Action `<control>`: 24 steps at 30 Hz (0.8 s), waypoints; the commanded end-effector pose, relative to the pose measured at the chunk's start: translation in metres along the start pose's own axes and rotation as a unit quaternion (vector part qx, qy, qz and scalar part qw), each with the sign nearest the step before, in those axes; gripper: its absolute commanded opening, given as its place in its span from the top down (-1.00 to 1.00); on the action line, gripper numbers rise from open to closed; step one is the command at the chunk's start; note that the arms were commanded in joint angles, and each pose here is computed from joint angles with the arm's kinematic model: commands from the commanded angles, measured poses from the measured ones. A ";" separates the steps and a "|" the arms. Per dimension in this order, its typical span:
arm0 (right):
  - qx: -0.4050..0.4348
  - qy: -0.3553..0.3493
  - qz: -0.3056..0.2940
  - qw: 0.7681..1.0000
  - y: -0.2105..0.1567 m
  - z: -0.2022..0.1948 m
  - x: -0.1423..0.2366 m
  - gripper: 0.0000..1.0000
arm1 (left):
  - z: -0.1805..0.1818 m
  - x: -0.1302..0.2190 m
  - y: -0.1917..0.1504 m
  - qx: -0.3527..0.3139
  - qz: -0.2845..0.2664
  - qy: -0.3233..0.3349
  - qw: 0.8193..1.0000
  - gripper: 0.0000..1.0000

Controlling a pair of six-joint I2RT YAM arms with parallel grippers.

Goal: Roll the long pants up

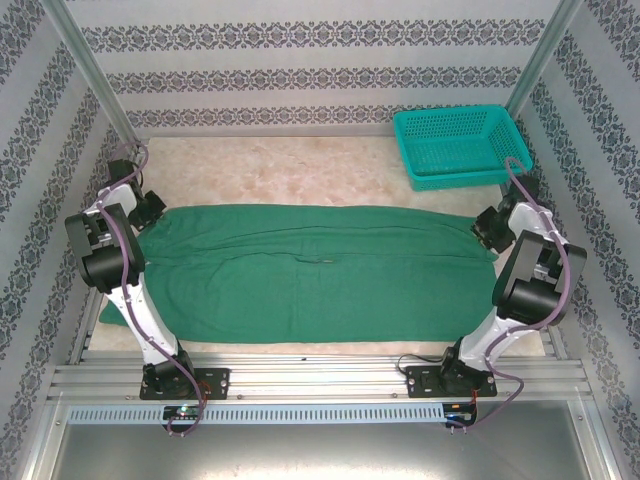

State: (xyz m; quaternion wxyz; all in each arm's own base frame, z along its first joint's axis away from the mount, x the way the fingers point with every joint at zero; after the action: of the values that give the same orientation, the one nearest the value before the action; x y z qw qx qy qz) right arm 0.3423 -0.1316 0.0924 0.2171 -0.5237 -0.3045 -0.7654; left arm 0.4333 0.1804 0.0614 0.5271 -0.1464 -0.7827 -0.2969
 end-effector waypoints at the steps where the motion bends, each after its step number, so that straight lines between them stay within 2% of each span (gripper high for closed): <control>1: 0.019 -0.035 -0.002 0.999 0.005 -0.007 0.008 -0.95 | -0.003 0.006 0.001 -0.005 0.007 -0.006 1.000 1.00; 3: 0.013 -0.043 -0.019 0.999 0.021 -0.007 0.004 -0.89 | -0.004 0.005 0.001 -0.005 0.007 -0.008 1.000 1.00; 8: 0.008 -0.032 -0.008 0.999 0.054 0.007 -0.025 -0.63 | -0.006 -0.001 0.000 -0.006 0.013 -0.016 1.000 1.00; 10: 0.012 -0.028 -0.018 0.999 0.064 0.014 -0.032 -0.60 | -0.007 -0.003 -0.002 -0.007 0.017 -0.017 1.000 1.00; 18: 0.032 -0.038 0.013 0.999 0.078 0.031 -0.068 -0.61 | -0.011 -0.005 -0.007 -0.017 0.020 -0.018 0.999 1.00; 20: 0.037 -0.035 0.024 0.998 0.077 0.036 -0.074 -0.53 | -0.013 -0.006 -0.008 -0.020 0.021 -0.019 0.999 1.00; 21: 0.044 -0.030 0.032 0.998 0.076 0.039 -0.078 -0.28 | -0.013 -0.006 -0.009 -0.021 0.022 -0.019 0.999 1.00; 23: 0.045 -0.030 0.041 0.998 0.073 0.040 -0.082 1.00 | -0.014 -0.007 -0.009 -0.022 0.022 -0.017 0.999 1.00; 24: 0.043 -0.031 0.038 0.998 0.072 0.039 -0.080 1.00 | -0.013 -0.007 -0.010 -0.022 0.023 -0.017 0.999 1.00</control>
State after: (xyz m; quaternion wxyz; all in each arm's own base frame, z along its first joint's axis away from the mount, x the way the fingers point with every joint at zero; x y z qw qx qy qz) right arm 0.4454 -0.1637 0.0497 0.2396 -0.5441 -0.3297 -0.7334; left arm 0.4363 0.1738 0.0607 0.5195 -0.1584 -0.7866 -0.2937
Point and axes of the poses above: each hand's point on the last joint's axis, 136 mm out from that joint toward the fingers, its own x axis back along the fingers, its own z axis along the line the jaws close on, y = z × x, the point moved 3 cm from there along x, back along the fingers, and after that the axes turned 7 degrees about x, right-handed, at the moved point
